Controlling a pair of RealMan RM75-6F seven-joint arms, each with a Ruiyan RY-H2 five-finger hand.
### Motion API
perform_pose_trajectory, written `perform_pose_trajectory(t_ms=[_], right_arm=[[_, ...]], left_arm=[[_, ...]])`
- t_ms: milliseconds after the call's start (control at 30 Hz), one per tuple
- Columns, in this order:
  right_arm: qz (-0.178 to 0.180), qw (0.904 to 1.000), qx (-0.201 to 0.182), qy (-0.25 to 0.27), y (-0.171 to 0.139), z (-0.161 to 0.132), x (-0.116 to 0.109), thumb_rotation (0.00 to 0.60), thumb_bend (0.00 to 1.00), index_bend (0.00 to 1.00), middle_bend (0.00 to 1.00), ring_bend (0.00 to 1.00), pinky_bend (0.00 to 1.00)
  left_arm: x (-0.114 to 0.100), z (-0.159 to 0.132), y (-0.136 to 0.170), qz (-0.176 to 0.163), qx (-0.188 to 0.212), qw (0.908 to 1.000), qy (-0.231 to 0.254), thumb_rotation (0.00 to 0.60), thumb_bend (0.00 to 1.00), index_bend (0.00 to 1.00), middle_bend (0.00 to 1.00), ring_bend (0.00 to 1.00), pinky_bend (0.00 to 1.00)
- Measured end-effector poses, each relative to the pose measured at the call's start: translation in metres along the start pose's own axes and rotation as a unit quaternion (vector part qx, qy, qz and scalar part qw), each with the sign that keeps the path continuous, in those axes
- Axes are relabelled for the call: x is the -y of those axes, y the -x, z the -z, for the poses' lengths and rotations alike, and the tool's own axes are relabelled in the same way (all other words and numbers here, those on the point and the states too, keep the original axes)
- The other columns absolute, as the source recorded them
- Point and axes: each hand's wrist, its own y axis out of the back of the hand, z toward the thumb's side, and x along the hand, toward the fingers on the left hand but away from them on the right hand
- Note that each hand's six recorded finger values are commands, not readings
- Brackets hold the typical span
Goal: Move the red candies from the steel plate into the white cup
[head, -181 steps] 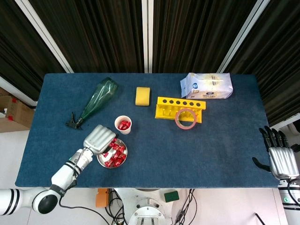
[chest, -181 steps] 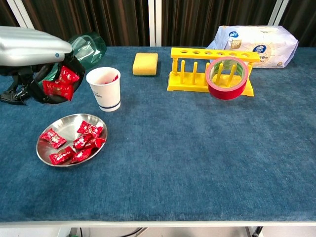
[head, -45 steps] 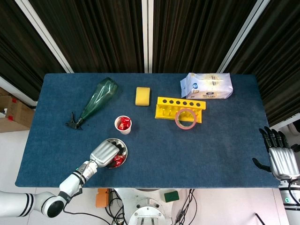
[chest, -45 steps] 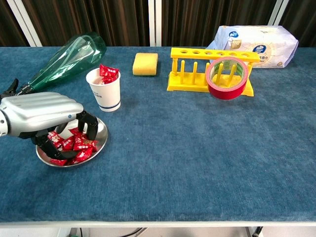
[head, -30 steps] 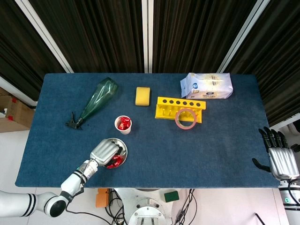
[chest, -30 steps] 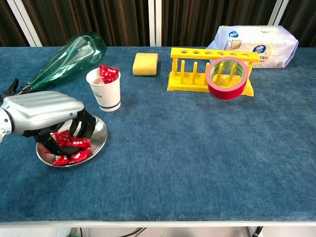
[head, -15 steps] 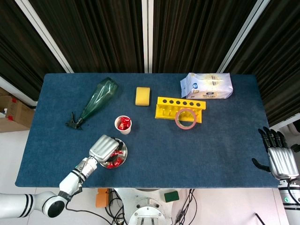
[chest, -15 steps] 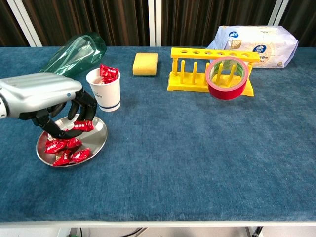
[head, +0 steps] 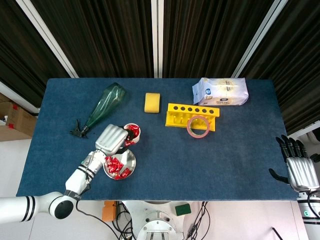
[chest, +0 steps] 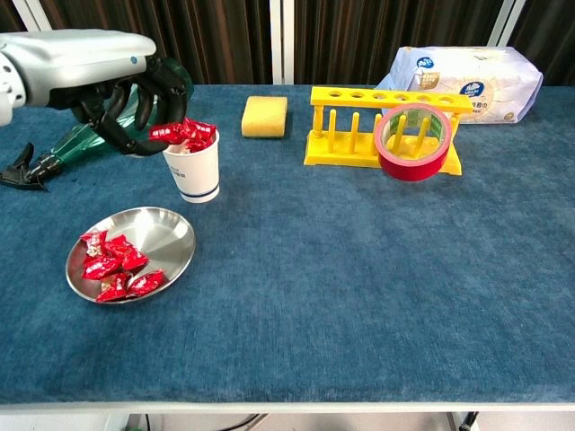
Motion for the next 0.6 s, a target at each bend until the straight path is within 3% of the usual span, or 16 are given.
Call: perform_pose_trajectory(t_ms=[300, 600], right_arm=[[0.004, 1.0, -0.002, 0.006, -0.002, 0.003, -0.004, 0.6, 0.2, 0.0, 0.0, 0.0, 0.0], [0.004, 1.0, -0.002, 0.005, -0.002, 0.003, -0.004, 0.6, 0.2, 0.0, 0.0, 0.0, 0.0]], left_arm=[[-0.002, 0.012, -0.037, -0.009, -0.035, 0.9994, 0.0, 0.6, 0.34, 0.59, 0.57, 0.53, 0.66], [0.004, 0.02, -0.042, -0.01, -0.039, 0.9992, -0.008, 0.6, 0.33, 0.44, 0.47, 0.5, 0.66]])
